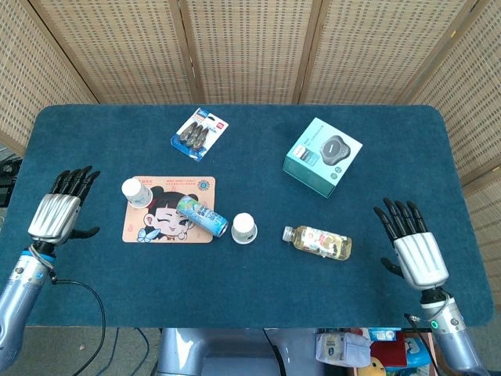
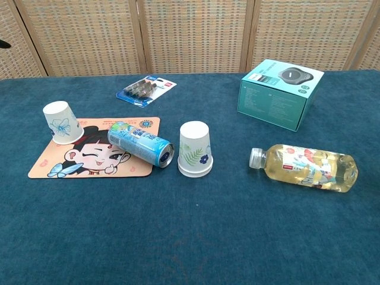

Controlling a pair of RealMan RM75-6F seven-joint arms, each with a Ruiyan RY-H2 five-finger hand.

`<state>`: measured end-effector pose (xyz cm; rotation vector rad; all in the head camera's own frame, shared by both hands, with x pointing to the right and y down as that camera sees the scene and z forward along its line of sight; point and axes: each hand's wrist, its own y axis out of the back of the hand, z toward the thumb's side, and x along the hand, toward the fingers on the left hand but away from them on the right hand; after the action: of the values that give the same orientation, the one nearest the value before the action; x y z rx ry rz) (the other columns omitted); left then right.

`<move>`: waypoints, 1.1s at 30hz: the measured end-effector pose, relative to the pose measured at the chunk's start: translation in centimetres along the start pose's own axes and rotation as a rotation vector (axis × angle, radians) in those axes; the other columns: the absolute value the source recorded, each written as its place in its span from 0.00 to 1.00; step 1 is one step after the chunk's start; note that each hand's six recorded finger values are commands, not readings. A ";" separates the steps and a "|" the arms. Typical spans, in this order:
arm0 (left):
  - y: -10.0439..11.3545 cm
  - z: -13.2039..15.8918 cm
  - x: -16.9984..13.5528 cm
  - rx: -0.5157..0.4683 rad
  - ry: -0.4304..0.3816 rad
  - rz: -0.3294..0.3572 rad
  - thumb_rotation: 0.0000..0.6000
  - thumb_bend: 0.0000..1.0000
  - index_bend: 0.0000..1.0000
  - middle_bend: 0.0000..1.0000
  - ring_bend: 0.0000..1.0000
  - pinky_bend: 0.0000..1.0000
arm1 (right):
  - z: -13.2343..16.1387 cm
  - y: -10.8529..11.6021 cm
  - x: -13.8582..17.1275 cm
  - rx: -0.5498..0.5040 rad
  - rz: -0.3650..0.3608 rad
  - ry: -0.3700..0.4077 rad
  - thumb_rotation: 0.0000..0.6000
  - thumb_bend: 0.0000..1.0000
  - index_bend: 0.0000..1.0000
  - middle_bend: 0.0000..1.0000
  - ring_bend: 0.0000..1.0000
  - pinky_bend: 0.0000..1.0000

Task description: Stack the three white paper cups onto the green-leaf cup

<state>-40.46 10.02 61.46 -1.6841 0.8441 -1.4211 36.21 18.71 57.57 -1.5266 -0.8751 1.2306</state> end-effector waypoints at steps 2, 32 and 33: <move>-0.3 0.3 1.3 0.003 -0.001 -0.018 1.00 0.15 0.00 0.04 0.05 0.08 | -0.4 0.0 0.4 -0.009 -0.009 -0.008 1.00 0.00 0.07 0.00 0.00 0.00; -6.6 2.3 12.5 0.063 0.052 -0.153 1.00 0.33 0.34 0.46 0.37 0.33 | -4.6 -0.2 1.0 -0.032 -0.028 -0.108 1.00 0.00 0.06 0.00 0.00 0.00; -6.6 2.4 12.5 0.059 0.054 -0.150 1.00 0.33 0.35 0.47 0.38 0.33 | -4.6 -0.2 0.9 -0.031 -0.026 -0.109 1.00 0.00 0.06 0.00 0.00 0.00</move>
<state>-36.02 2.81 73.08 -1.7006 0.7097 -1.5835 40.91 18.55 57.67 -1.4788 -0.9870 1.2964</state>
